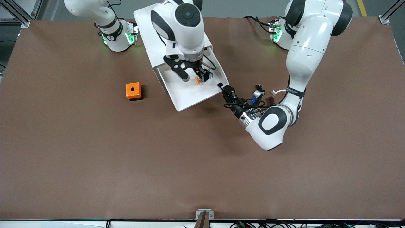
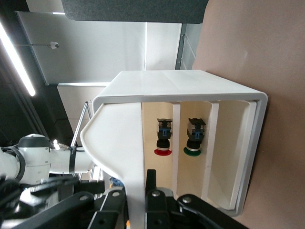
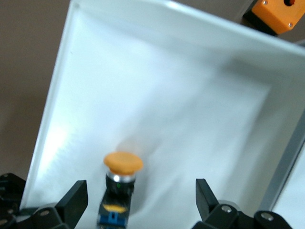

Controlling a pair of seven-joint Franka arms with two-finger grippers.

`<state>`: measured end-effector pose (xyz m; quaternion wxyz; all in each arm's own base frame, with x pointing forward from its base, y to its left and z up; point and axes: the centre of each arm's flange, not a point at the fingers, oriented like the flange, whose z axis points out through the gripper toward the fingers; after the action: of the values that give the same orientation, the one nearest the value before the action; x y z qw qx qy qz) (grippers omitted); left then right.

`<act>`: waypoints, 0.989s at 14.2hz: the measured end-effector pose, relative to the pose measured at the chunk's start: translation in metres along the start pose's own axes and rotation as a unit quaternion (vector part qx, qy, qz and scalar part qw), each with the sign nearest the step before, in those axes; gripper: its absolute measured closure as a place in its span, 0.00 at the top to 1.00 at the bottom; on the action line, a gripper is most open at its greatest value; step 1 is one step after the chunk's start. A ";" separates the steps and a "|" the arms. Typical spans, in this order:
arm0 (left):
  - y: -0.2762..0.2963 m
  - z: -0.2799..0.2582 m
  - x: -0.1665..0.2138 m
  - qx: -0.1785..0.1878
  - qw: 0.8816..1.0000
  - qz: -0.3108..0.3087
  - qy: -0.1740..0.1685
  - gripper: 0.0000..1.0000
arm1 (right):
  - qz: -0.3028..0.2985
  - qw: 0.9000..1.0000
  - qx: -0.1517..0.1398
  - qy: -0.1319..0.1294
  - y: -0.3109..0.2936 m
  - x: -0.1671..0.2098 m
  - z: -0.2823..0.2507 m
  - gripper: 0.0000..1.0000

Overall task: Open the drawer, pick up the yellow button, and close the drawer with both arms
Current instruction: 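Pull the drawer open with the left gripper while the right gripper reaches in, then grasp the yellow button with the right gripper and lift it out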

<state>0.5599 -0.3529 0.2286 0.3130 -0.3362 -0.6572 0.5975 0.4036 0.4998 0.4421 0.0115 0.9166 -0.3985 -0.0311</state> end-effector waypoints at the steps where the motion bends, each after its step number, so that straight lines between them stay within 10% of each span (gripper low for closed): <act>1: 0.000 -0.002 0.001 0.000 1.000 0.000 -0.002 0.13 | 0.003 1.000 0.005 0.000 0.000 -0.007 0.000 1.00; 3: 0.001 -0.003 0.002 -0.001 1.000 0.000 -0.003 0.19 | 0.008 1.000 0.016 -0.001 -0.004 -0.012 0.003 0.99; 8: 0.000 -0.010 0.000 -0.010 0.997 0.073 -0.013 0.71 | 0.018 1.000 0.024 0.002 -0.018 -0.011 0.031 0.93; 11: -0.021 -0.016 -0.014 -0.007 0.985 0.170 -0.034 0.96 | 0.016 1.000 0.024 0.005 -0.022 -0.014 0.041 0.61; 14: -0.040 -0.026 -0.023 -0.023 0.958 0.282 -0.039 0.99 | 0.008 1.000 0.030 0.003 -0.023 -0.028 0.041 0.33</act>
<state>0.5914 -0.3591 0.2710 0.0978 -0.4913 -0.5607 0.6593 0.3983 0.5358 0.4019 -0.0145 0.9134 -0.4064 -0.0159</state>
